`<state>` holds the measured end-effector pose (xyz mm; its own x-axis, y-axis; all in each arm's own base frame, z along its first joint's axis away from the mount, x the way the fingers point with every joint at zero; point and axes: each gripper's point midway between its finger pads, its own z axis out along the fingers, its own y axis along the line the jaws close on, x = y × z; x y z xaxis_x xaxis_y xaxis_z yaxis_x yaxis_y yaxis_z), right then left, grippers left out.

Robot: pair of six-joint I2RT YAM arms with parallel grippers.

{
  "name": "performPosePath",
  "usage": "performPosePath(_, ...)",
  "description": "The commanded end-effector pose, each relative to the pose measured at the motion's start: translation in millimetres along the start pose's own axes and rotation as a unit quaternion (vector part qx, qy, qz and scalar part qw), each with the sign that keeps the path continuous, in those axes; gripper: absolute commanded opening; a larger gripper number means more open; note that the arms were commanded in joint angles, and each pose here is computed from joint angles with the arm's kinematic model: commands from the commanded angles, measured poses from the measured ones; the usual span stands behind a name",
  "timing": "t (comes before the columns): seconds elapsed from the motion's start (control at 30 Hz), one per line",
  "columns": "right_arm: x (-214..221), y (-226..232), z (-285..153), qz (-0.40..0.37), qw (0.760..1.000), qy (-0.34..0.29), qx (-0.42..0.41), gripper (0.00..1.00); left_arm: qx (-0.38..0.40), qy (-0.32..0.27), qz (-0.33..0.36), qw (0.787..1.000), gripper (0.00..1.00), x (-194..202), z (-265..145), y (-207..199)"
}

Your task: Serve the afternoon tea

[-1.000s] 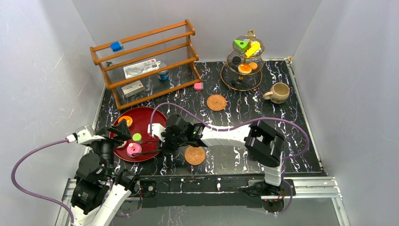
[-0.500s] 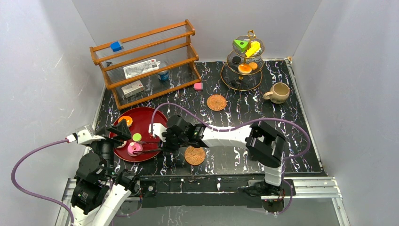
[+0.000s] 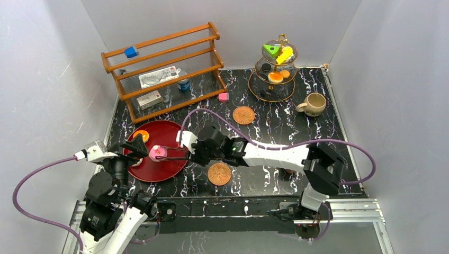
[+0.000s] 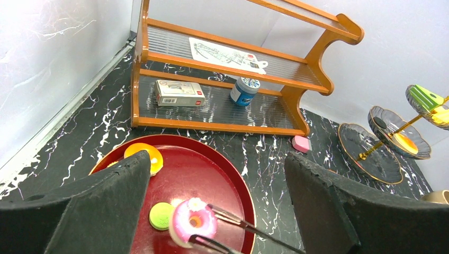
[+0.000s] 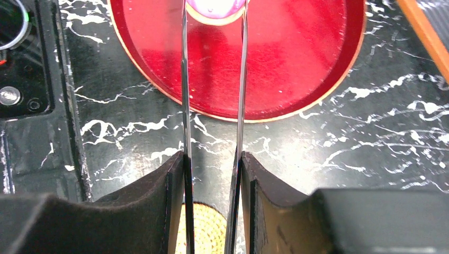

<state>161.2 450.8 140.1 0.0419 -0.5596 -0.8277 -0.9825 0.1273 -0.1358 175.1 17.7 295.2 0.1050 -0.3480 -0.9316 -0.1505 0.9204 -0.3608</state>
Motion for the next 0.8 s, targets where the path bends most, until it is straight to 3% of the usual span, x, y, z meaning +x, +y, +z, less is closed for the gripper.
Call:
performPosePath(0.0,-18.9,-35.6,-32.0,0.018,0.996,-0.022,0.080,0.45,-0.002,-0.006,-0.007,1.000,0.94,-2.5,1.0,-0.5)
performPosePath(0.3,-5.4,-116.5,-96.3,0.115,0.968,-0.035,0.219,0.45,0.005,0.001,-0.004,1.000,0.95,0.2,2.3,-3.8)
performPosePath(0.77,50.2,-209.4,-199.3,0.244,0.873,0.003,0.423,0.47,0.007,0.006,0.001,1.000,0.95,2.8,4.3,-5.8)
